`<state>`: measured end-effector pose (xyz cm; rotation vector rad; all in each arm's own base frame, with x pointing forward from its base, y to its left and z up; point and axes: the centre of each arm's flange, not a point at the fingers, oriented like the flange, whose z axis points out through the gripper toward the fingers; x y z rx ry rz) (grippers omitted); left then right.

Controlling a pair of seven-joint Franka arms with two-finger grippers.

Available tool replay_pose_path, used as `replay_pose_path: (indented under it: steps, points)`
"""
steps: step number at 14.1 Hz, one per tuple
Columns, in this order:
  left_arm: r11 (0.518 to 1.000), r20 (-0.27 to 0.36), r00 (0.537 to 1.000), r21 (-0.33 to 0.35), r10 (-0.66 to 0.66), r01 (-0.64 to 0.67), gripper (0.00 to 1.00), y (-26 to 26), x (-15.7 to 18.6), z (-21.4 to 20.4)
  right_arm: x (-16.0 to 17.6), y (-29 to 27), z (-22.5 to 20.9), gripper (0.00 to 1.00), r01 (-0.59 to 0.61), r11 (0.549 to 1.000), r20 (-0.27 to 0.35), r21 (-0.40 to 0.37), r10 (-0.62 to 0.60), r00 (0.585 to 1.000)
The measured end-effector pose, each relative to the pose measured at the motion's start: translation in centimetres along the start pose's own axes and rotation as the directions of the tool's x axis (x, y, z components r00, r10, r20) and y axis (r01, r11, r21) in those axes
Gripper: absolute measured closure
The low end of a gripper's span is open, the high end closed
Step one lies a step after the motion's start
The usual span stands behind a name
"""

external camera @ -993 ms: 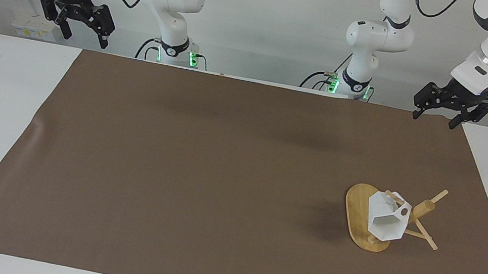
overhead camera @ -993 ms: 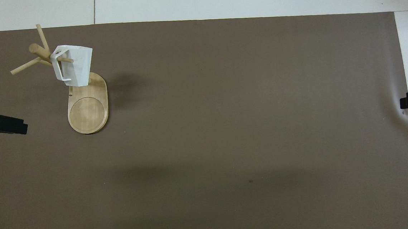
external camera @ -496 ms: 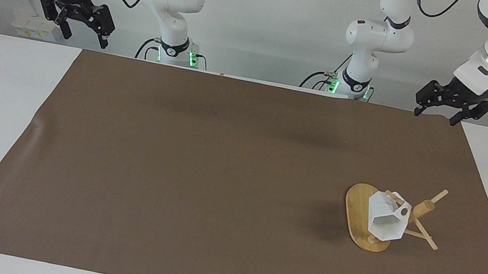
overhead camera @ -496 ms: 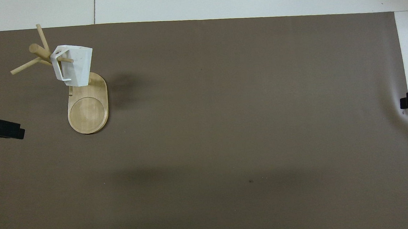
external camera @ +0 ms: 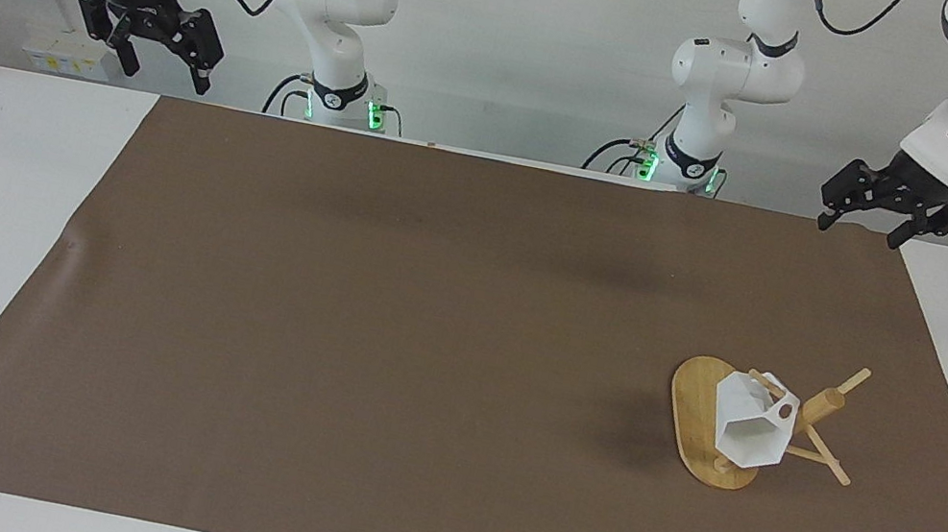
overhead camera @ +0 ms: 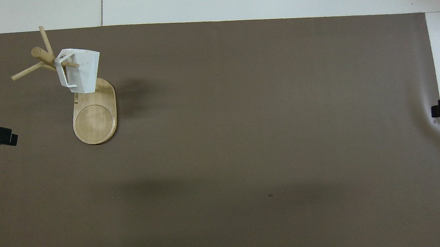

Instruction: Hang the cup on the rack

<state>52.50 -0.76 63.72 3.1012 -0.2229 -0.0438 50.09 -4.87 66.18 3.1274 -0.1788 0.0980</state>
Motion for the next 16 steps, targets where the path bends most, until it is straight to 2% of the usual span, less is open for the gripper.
replay_pose_path:
  steps: [16]
  points:
    - [0.999,-0.016,0.999,0.005,0.050,-0.050,0.00,0.8,1.2,0.2,0.0,0.0,0.0,0.00,0.000,1.000,0.000,0.000,0.000,1.000]
